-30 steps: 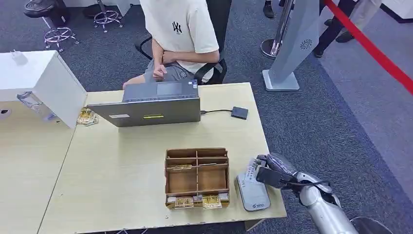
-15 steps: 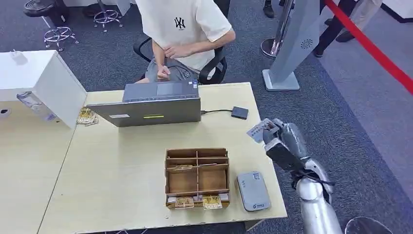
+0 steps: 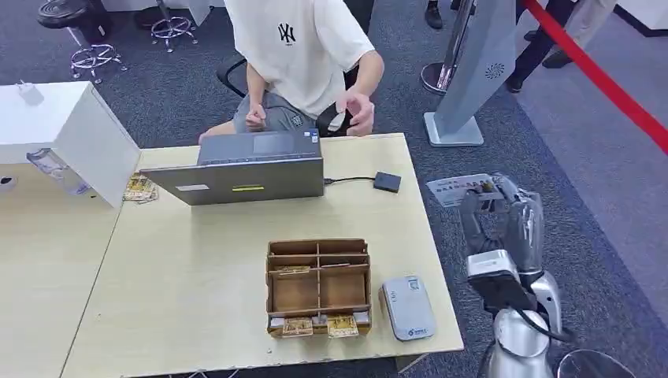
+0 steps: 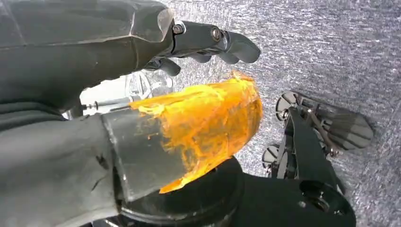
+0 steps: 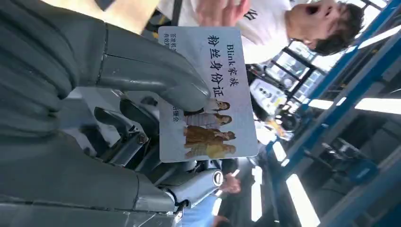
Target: Pass the card to the sensor for recognition and then transmit it.
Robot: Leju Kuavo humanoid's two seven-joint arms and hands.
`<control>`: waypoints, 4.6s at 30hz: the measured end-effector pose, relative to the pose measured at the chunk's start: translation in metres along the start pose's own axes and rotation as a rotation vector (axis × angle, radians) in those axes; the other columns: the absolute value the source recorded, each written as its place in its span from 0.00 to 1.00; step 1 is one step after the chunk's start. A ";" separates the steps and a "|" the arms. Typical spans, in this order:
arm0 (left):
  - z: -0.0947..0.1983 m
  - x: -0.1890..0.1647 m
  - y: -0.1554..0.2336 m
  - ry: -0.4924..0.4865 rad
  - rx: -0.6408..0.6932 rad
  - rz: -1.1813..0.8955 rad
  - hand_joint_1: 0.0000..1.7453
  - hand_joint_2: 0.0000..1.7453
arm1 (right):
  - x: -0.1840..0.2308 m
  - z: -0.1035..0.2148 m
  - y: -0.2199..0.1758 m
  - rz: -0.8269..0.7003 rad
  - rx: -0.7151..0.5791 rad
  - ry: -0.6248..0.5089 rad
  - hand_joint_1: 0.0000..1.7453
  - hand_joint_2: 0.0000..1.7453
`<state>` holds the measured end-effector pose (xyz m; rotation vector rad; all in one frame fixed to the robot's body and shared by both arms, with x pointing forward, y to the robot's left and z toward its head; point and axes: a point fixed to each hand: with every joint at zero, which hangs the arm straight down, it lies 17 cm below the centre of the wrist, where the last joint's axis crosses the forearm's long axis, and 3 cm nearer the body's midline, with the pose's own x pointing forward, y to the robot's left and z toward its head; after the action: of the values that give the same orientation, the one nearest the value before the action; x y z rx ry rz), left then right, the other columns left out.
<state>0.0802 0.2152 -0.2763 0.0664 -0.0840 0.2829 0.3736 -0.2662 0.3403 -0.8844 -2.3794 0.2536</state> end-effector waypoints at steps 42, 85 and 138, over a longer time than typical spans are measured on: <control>0.004 0.000 -0.019 -0.025 -0.055 -0.201 0.00 0.00 | 0.101 -0.013 0.210 0.392 0.281 -0.319 0.00 1.00; 0.004 0.000 -0.019 -0.029 -0.032 -0.176 0.00 0.00 | 0.155 0.055 0.136 0.060 0.281 -0.213 0.60 1.00; 0.004 0.001 -0.017 -0.036 -0.026 -0.175 0.00 0.00 | 0.084 0.136 0.213 0.163 0.576 -0.062 0.55 1.00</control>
<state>0.0859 0.1993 -0.2736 0.0527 -0.1164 0.1058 0.3577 -0.0465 0.1908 -0.7895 -2.1044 0.9839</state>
